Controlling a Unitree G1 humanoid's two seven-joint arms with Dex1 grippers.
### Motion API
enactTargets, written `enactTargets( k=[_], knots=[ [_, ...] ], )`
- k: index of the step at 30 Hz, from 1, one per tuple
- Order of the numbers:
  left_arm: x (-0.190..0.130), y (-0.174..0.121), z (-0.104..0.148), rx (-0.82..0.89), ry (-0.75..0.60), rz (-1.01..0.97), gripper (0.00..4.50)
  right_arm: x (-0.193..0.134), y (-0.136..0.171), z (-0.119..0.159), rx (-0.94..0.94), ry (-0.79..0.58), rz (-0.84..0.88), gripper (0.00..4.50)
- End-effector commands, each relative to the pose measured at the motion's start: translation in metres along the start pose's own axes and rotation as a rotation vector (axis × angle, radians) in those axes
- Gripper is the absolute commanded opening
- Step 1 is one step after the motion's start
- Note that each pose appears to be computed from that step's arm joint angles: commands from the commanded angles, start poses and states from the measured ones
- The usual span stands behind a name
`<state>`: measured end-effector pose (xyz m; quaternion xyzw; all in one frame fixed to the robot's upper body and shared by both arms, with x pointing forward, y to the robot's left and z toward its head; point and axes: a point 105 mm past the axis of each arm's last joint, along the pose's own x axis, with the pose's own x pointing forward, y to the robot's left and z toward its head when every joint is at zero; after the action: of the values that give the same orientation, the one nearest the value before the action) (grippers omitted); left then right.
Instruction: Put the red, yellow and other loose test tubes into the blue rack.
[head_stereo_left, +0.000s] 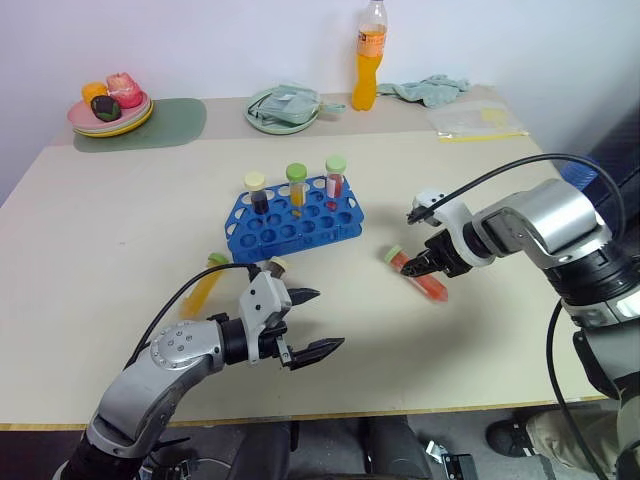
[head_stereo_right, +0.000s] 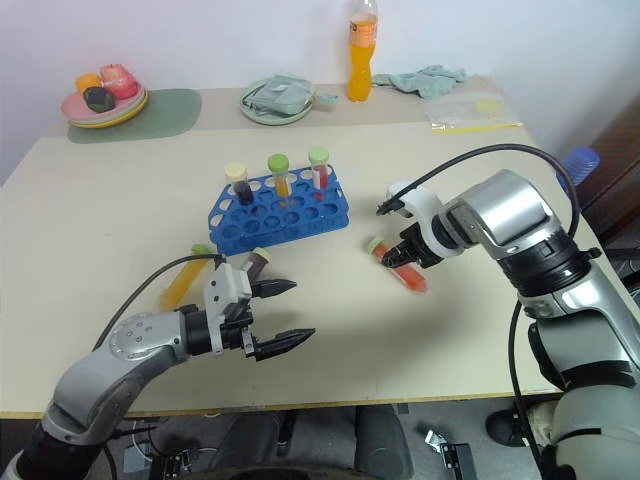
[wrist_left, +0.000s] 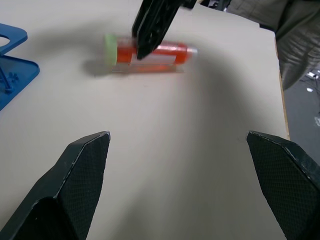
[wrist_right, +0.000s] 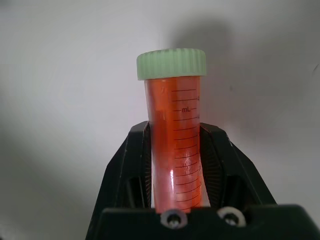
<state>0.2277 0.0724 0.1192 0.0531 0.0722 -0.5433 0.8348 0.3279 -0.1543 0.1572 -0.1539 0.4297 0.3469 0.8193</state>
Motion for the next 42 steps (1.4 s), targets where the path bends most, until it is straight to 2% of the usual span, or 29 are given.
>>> enactTargets(
  k=[1, 5, 8, 10, 13, 18, 24, 31, 42],
  knots=[
    [-0.003, 0.005, 0.011, 0.021, -0.05, 0.03, 4.5, -0.026, 0.002, 0.029, -0.157, -0.262, -0.068, 1.21],
    [-0.013, 0.027, 0.016, -0.016, -0.094, 0.139, 4.5, -0.053, 0.031, 0.066, -0.34, -0.786, -0.082, 1.21],
    [-0.024, 0.051, 0.02, -0.028, -0.133, 0.27, 4.5, -0.056, 0.046, 0.082, -0.259, -1.086, -0.121, 1.21],
    [-0.029, 0.063, 0.021, -0.015, -0.143, 0.333, 4.5, -0.051, 0.047, 0.088, -0.179, -1.18, -0.138, 1.21],
    [-0.035, 0.085, 0.025, 0.067, -0.154, 0.444, 4.5, -0.013, 0.052, 0.098, -0.032, -1.274, -0.209, 1.21],
    [-0.034, 0.095, 0.036, 0.145, -0.237, 0.499, 4.5, 0.021, 0.054, 0.11, 0.029, -1.314, -0.307, 1.21],
    [-0.03, 0.082, 0.045, 0.142, -0.283, 0.45, 4.5, 0.032, 0.042, 0.108, 0.069, -1.326, -0.351, 1.21],
    [-0.026, 0.06, 0.042, 0.082, -0.269, 0.335, 4.5, 0.042, 0.032, 0.104, 0.076, -1.29, -0.387, 1.21],
    [-0.028, 0.067, 0.027, 0.051, -0.222, 0.373, 4.5, 0.052, 0.045, 0.11, 0.054, -1.284, -0.337, 1.21]
  ],
)
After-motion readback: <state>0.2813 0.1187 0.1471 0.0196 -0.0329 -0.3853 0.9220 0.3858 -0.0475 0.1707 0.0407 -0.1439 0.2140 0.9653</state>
